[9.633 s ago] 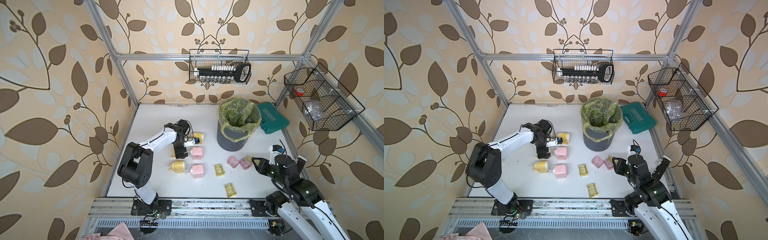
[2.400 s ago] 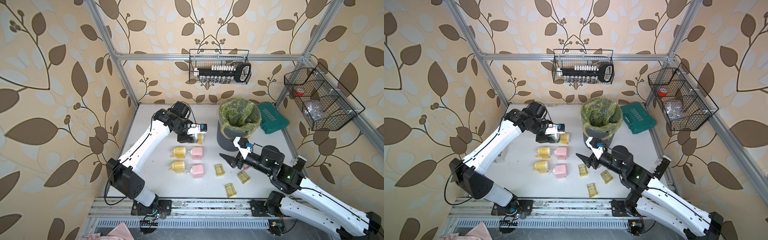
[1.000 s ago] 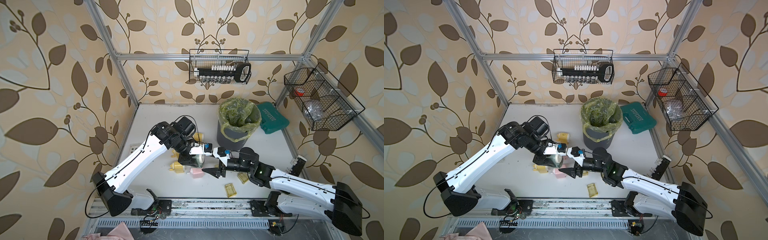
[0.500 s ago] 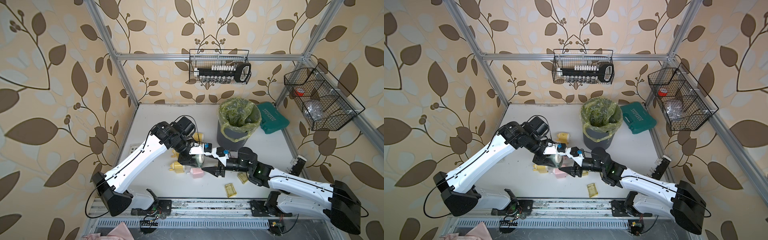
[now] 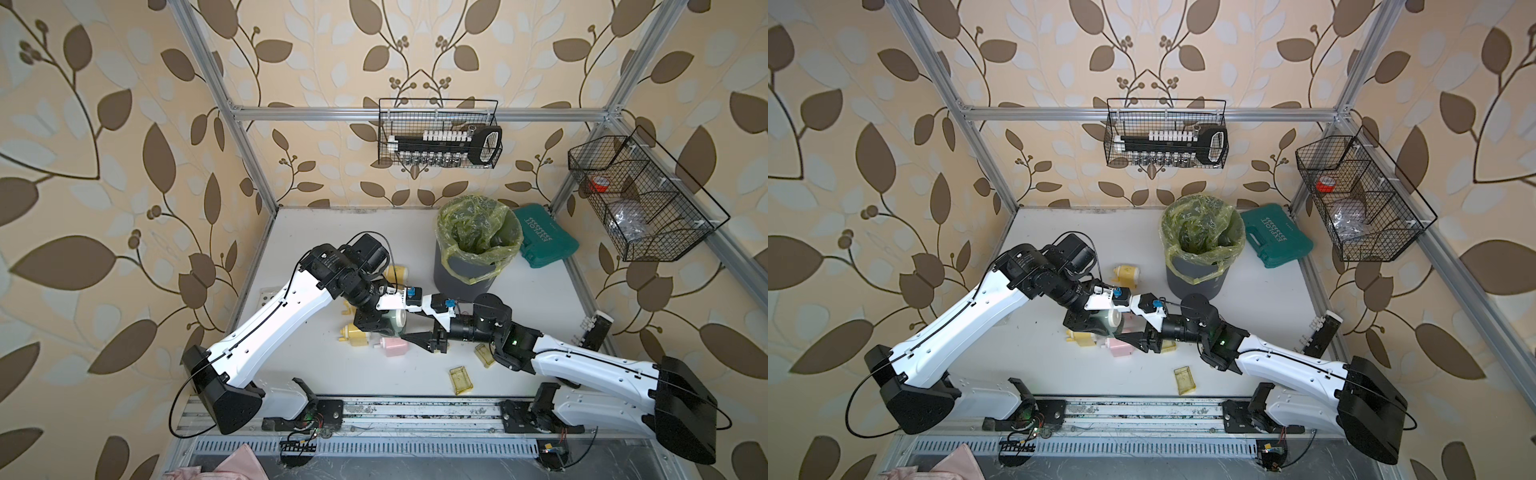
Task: Take out the pencil sharpener tray and clean the shavings
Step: Open the container of the pencil sharpener.
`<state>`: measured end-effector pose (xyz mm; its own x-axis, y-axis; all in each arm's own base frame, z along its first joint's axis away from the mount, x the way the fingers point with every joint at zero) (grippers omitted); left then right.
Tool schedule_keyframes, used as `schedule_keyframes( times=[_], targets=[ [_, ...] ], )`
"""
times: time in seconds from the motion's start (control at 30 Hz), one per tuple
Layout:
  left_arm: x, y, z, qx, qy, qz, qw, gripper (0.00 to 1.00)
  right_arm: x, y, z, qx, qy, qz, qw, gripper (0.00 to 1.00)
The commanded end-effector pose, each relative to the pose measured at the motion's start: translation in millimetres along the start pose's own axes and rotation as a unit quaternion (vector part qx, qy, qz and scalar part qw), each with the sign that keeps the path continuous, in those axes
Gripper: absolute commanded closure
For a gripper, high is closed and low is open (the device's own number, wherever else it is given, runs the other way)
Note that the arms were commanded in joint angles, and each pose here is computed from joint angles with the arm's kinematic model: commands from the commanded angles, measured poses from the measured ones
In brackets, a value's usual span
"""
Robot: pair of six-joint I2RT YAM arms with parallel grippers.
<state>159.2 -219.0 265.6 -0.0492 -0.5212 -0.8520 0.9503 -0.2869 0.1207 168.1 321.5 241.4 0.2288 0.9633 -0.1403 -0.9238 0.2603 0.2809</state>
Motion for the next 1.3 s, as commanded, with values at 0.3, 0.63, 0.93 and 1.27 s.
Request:
schedule_keyframes(
  times=[0.3,0.63,0.93,1.27],
  targets=[
    [-8.7,-9.1,25.1,0.019,-0.077,0.005,0.997,1.0,6.4,-1.5,-2.4,0.012,0.001,0.002,1.0,0.35],
    [-11.2,-14.5,29.6,0.019,-0.103,0.014,0.994,1.0,1.8,-0.9,-5.3,0.014,-0.002,-0.001,1.0,0.37],
    [-12.5,-18.0,28.7,0.015,-0.103,0.012,0.995,1.0,-3.4,-5.0,-4.6,0.011,-0.007,-0.021,1.0,0.46],
    [-3.8,-22.0,18.1,0.003,-0.078,-0.006,0.997,1.0,-5.9,-7.9,-1.5,0.024,-0.004,-0.035,0.999,1.0]
  ],
)
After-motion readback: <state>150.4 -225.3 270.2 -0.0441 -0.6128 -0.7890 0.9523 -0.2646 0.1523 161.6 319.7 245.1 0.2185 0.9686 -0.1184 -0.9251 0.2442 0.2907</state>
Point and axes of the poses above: each gripper's point midway between its finger pads, its own x axis out along the fingers, its own y axis along the line the jaws close on, z = x × y, the point moved 2 cm from there along -x, back along the fingers, and after that the axes turned 14 degrees about x, right-handed, at the moved point
